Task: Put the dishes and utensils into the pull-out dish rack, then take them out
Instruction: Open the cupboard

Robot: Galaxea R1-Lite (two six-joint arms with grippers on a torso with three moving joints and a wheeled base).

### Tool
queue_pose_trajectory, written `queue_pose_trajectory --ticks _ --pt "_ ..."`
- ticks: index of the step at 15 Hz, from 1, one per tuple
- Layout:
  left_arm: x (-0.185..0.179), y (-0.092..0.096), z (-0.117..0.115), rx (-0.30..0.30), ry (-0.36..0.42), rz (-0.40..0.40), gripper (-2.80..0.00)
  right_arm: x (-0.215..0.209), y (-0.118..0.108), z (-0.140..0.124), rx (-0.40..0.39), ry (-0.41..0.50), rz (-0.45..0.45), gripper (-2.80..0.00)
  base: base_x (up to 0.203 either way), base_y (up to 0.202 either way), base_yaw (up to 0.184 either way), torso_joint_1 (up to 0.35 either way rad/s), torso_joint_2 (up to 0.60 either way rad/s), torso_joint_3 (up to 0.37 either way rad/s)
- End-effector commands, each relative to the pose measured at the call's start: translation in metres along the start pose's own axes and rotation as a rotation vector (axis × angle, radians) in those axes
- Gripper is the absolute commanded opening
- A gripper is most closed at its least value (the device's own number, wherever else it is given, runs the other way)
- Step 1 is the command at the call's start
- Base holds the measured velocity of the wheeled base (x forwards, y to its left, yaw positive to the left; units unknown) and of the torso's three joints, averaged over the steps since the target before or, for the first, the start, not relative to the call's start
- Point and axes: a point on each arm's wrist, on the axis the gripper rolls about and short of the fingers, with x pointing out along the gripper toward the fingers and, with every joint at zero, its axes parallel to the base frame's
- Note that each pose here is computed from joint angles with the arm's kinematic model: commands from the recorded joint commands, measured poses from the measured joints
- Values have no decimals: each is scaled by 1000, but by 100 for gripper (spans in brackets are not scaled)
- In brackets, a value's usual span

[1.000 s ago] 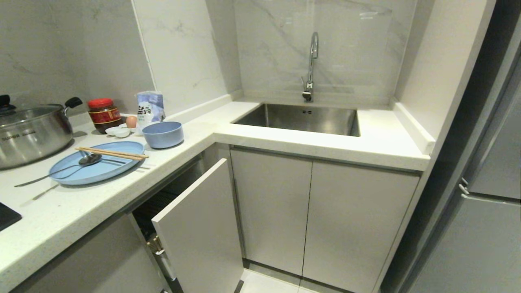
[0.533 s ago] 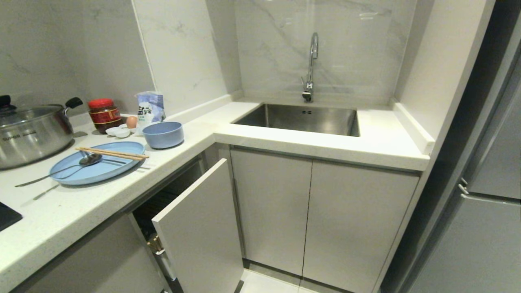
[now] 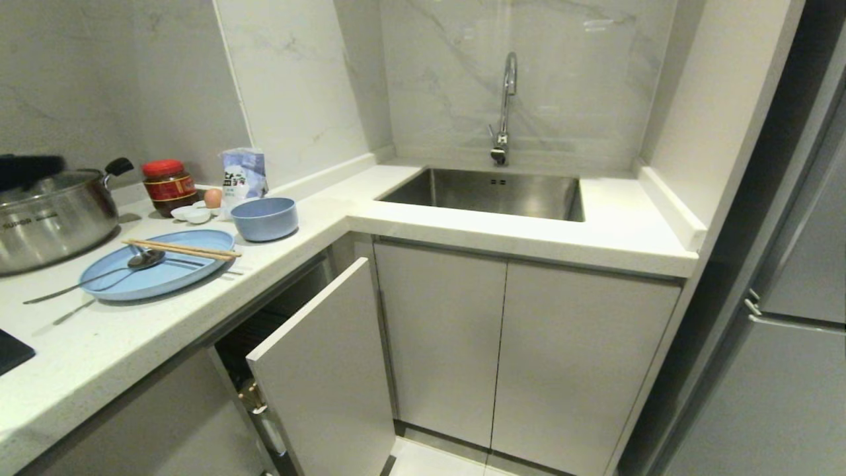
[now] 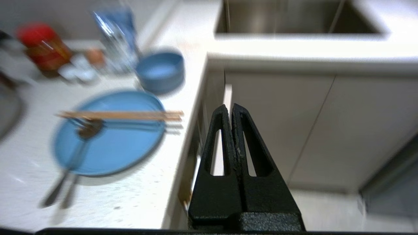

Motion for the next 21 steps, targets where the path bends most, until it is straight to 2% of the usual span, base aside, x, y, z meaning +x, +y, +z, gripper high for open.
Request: queue_pose_trajectory --ticks 1,3,6,11,13,17,21 --pt "72 -18 -20 39 218 -19 -280 1 0 -6 0 22 0 -280 0 0 0 0 0 0" --pt "99 -36 -34 72 318 -19 -280 1 0 -6 0 22 0 -280 0 0 0 0 0 0" --pt "129 -43 -55 100 453 27 -280 1 0 -6 0 22 0 -280 0 0 0 0 0 0" --pt "166 -51 -82 130 589 45 -280 1 0 -6 0 22 0 -280 0 0 0 0 0 0" --pt "180 -53 -93 116 638 51 -280 1 0 -6 0 22 0 -280 0 0 0 0 0 0" --pt "201 -50 -105 105 686 99 -280 1 0 -6 0 22 0 -280 0 0 0 0 0 0" --pt "214 -40 -107 93 687 204 -280 1 0 -6 0 22 0 -280 0 0 0 0 0 0"
